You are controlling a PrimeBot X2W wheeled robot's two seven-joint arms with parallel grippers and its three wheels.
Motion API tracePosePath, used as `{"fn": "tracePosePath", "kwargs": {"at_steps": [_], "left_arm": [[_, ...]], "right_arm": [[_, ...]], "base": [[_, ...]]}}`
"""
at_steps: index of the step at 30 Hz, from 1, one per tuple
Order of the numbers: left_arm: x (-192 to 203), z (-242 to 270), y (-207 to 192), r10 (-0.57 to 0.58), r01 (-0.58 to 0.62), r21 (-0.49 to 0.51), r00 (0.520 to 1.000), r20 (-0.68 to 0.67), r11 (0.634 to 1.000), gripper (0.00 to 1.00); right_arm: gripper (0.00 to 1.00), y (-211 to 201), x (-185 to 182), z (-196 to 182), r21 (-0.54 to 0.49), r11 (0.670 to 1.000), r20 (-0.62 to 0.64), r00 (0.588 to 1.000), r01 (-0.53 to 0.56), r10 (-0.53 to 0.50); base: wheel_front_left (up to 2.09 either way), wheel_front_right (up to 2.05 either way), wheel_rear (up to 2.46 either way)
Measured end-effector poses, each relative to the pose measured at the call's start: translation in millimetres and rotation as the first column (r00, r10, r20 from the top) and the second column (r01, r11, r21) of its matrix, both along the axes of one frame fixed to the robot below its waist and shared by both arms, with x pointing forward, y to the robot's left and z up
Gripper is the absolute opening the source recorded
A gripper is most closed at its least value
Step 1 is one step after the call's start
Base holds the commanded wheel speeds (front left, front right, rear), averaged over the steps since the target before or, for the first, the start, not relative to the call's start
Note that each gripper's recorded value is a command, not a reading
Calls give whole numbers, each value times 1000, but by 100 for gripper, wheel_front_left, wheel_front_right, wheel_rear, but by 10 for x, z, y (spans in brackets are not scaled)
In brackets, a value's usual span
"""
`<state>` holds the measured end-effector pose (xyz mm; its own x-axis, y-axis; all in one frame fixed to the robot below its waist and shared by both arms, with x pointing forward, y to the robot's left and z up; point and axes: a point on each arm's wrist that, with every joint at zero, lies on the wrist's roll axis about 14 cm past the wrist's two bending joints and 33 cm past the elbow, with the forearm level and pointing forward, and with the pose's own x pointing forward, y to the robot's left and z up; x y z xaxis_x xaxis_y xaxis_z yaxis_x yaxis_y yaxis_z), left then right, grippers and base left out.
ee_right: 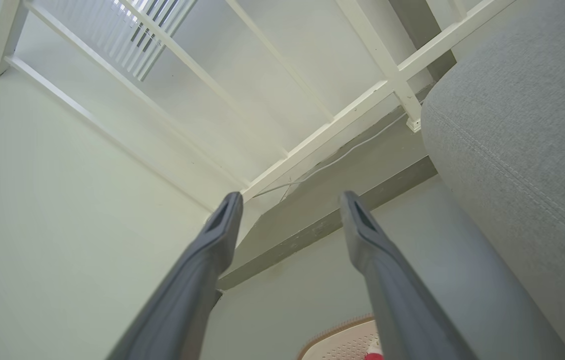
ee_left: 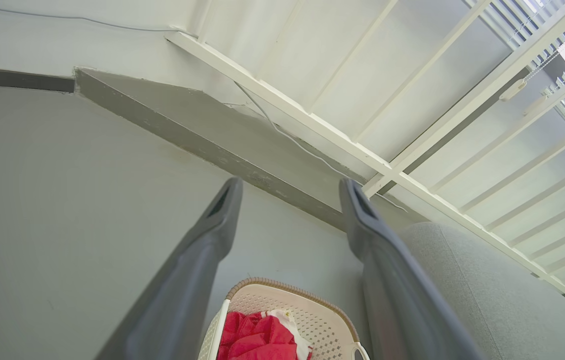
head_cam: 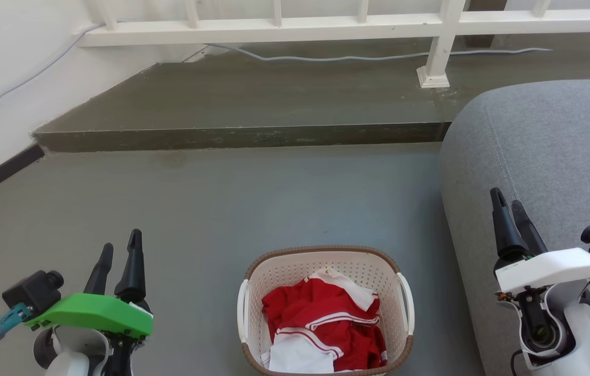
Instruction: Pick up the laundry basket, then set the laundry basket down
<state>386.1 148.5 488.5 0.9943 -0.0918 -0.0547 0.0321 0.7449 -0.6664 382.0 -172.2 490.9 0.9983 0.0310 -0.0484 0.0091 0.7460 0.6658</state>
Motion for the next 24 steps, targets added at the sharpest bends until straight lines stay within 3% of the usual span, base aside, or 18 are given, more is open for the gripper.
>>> {"fn": "tracePosePath", "kwargs": {"at_steps": [13,24], "left_arm": [[19,97,-84,-33,21,168,997,67,986,100],[34,218,-149,-65,20,301,988,138,953,100]], "right_arm": [[100,104,14,48,-179,984,40,999,-22,30],[100,153,23,135,-324,946,91,994,-20,53]], "base": [[0,0,0],[0,0,0]]}}
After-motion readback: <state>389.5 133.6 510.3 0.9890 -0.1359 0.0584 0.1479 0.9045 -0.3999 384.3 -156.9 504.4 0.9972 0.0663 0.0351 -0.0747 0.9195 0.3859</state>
